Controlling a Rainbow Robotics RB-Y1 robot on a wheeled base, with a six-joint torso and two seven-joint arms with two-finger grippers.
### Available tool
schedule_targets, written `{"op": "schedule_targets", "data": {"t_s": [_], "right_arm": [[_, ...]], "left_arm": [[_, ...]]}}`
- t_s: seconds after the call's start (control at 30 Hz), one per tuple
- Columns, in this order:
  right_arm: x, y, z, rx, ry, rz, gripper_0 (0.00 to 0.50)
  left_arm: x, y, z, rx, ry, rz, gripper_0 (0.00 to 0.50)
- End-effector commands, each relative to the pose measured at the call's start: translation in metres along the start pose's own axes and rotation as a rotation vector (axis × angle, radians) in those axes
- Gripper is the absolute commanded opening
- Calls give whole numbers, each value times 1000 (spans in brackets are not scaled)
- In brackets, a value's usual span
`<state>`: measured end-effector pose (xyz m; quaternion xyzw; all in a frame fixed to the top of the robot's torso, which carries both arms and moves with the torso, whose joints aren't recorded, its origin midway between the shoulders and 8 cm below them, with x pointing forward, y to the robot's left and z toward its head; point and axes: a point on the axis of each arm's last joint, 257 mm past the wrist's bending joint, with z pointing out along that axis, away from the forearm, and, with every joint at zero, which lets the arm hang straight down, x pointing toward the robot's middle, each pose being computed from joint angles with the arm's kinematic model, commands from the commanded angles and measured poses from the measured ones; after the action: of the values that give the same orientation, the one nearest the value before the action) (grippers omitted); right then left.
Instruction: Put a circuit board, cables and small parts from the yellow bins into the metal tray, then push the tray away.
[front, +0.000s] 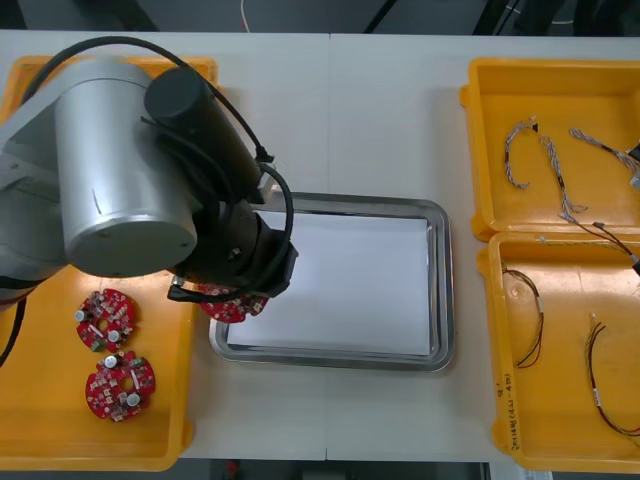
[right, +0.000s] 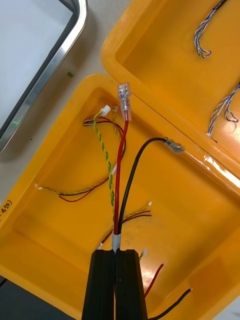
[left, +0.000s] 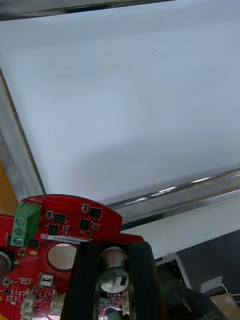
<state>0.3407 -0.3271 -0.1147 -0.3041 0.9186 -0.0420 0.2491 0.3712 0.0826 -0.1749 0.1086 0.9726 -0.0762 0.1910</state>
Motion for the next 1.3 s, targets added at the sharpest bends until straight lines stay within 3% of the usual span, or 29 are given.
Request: {"op": "schedule_targets", "data": {"t_s": [0.03, 0.2, 0.73, 1.3], "right_arm": [[-2, -8, -6, 39, 15, 4, 0], [0, -8, -6, 38, 20, 6, 0], [1, -8, -6, 30, 24, 13, 0], [1, -6, -5, 21, 26, 19, 0]], "left_arm": [[-9, -25, 6, 4, -50, 61, 2], [-10, -39, 21, 23, -61, 33, 2], [1, -38, 73, -37, -61, 20, 4], [-2, -31, 102, -46, -69, -7, 5]]}}
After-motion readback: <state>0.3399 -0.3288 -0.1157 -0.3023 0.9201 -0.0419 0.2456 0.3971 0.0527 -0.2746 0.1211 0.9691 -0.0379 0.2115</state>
